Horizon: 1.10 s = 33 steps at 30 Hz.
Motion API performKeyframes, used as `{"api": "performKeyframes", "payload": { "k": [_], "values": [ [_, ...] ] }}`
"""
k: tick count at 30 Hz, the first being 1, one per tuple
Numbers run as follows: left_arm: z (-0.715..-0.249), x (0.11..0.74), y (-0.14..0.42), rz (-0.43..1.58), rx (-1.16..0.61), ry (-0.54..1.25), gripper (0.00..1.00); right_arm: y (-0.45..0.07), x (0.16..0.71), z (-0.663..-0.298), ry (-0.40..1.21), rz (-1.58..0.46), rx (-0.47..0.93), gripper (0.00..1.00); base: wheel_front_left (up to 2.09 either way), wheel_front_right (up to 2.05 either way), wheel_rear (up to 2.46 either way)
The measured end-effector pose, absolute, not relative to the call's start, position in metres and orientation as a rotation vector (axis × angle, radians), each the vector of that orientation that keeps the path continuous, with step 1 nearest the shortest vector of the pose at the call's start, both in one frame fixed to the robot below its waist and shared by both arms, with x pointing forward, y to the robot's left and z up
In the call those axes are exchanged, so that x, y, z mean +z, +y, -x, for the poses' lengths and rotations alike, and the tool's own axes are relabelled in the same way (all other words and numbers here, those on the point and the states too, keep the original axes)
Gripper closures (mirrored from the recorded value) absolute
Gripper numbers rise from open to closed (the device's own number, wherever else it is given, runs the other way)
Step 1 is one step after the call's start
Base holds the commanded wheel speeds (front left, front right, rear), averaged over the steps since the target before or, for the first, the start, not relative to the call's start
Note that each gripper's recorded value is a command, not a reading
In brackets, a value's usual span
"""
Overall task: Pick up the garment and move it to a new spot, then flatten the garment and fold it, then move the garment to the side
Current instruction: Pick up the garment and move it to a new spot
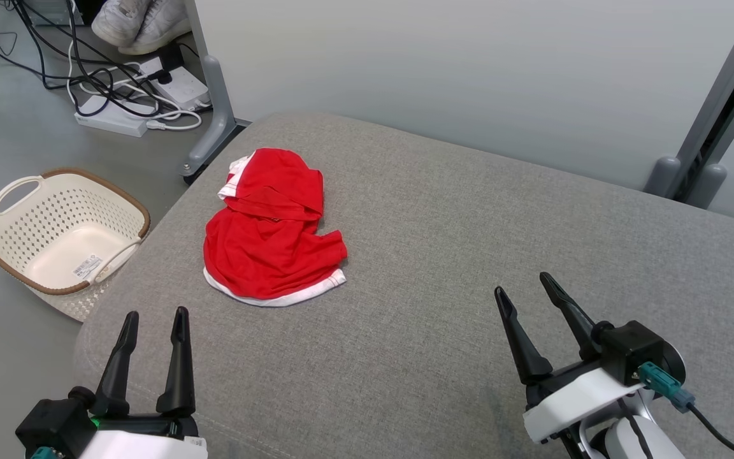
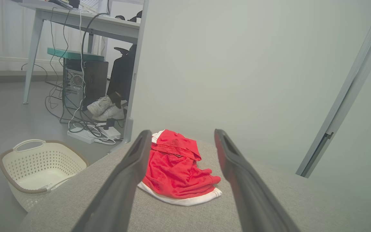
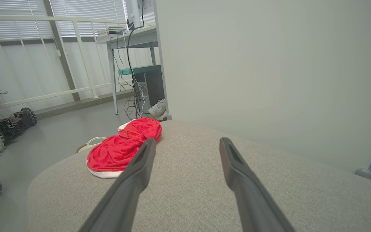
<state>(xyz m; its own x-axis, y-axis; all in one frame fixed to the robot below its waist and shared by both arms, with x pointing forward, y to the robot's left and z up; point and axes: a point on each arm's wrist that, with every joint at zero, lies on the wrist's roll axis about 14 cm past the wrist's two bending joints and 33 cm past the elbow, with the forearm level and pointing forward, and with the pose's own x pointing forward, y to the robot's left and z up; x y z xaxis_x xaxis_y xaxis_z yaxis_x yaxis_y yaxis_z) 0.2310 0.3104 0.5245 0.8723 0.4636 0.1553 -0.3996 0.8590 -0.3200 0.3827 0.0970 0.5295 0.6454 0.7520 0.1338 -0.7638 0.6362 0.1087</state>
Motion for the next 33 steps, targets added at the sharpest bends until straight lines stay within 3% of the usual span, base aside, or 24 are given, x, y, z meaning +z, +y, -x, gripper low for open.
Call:
{"api": "performKeyframes", "payload": {
  "k": [9,17,26,33],
  "values": [
    [-0.236,0.516,0.309,0.296,0.461,-0.196,0.0,0.094,0.52,-0.391,-0.062,-0.158,0.862,0.0,0.0,0.0,0.0],
    [-0.261,0.508,0.313,0.315,0.465,-0.152,0.0,0.081,0.508,-0.426,-0.074,-0.132,0.828,0.0,0.0,0.0,0.0],
    [-0.354,0.499,0.317,0.282,0.385,-0.094,0.0,0.062,0.489,-0.479,-0.073,-0.091,0.766,0.0,0.0,0.0,0.0],
    [-0.413,0.443,0.317,0.196,0.295,0.147,0.0,0.045,0.47,-0.495,-0.038,-0.074,0.721,0.0,0.0,0.0,0.0]
  ]
}}
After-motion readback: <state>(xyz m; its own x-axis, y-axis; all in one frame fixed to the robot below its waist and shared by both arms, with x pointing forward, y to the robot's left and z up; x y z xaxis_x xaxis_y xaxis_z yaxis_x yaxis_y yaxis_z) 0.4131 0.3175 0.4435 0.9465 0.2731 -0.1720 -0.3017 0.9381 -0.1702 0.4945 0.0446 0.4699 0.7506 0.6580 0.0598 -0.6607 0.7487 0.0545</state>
